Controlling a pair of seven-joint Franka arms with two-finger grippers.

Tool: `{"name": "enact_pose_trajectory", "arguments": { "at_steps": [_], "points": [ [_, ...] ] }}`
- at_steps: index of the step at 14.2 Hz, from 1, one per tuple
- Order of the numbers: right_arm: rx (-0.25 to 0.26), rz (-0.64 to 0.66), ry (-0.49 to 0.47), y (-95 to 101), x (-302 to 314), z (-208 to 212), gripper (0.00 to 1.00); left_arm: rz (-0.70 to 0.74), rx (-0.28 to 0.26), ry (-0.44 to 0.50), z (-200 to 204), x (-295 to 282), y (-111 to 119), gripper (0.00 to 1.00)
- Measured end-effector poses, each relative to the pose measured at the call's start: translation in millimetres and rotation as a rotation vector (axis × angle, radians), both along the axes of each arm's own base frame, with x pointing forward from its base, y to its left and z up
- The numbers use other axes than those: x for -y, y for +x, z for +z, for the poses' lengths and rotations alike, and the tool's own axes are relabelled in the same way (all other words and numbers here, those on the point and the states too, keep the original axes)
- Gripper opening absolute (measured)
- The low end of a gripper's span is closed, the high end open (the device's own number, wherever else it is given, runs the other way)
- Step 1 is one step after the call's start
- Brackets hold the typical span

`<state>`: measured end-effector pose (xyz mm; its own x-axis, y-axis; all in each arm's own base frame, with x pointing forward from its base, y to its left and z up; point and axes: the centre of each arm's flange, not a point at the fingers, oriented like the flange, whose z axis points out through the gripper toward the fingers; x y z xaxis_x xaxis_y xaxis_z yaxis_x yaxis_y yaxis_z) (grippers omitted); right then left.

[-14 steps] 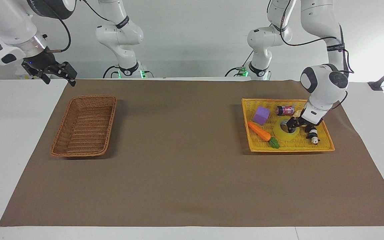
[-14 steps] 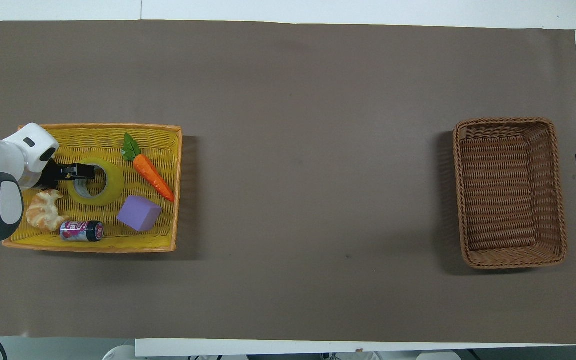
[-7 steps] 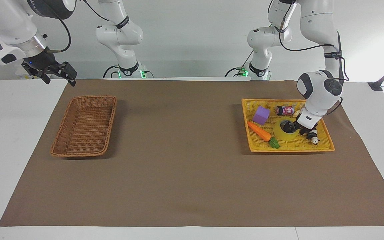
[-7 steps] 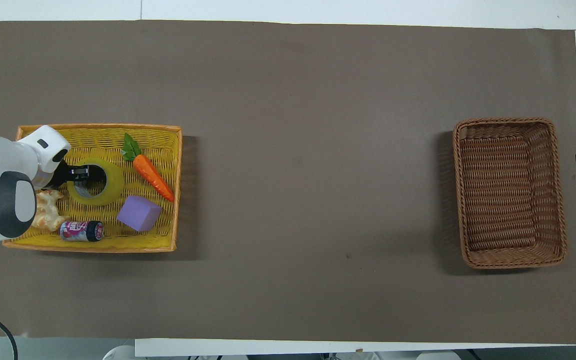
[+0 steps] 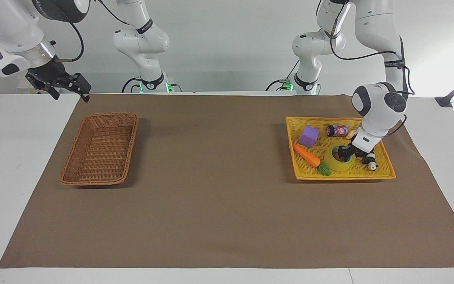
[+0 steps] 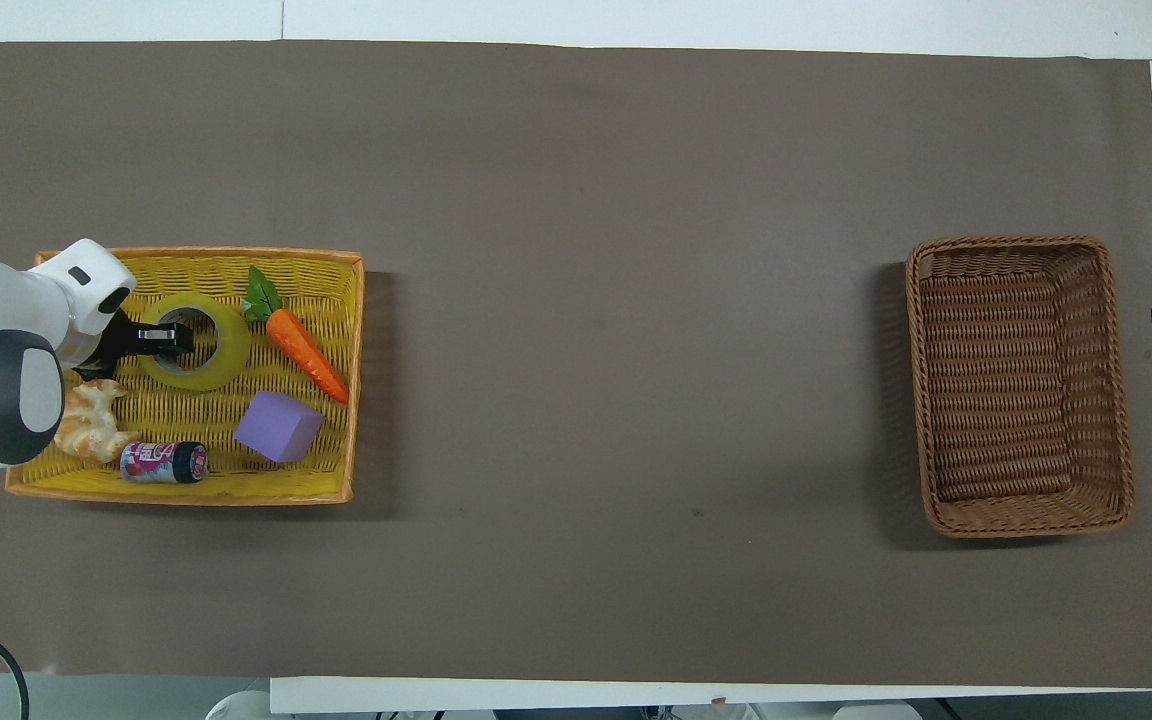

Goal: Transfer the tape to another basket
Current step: 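Lift the tape with the left gripper while the right gripper approaches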

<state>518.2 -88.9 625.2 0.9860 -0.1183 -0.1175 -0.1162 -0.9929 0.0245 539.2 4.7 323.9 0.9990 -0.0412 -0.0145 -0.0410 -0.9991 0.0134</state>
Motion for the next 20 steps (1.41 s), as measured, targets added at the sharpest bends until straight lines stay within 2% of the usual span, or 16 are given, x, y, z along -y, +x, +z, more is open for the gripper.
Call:
{"name": "enact_pose_trajectory", "arguments": {
  "at_steps": [4,9,12,14,17,20],
  "points": [
    [0.0,0.0,0.0,0.0,0.0,0.0,1.0,0.021,-0.015,-0.054,69.6,8.5,32.4,0.28],
    [0.0,0.0,0.0,0.0,0.0,0.0,1.0,0.099,-0.016,-0.186,91.2,80.1,36.9,0.28],
    [0.0,0.0,0.0,0.0,0.0,0.0,1.0,0.133,-0.023,-0.262,101.7,152.8,28.9,0.28],
    [0.0,0.0,0.0,0.0,0.0,0.0,1.0,0.161,0.002,-0.296,106.9,203.0,20.4,0.28],
    [0.0,0.0,0.0,0.0,0.0,0.0,1.0,0.233,0.057,-0.339,115.8,289.6,-4.5,0.28],
    [0.0,0.0,0.0,0.0,0.0,0.0,1.0,0.257,0.057,-0.359,119.2,334.2,-27.0,0.28]
  ]
}}
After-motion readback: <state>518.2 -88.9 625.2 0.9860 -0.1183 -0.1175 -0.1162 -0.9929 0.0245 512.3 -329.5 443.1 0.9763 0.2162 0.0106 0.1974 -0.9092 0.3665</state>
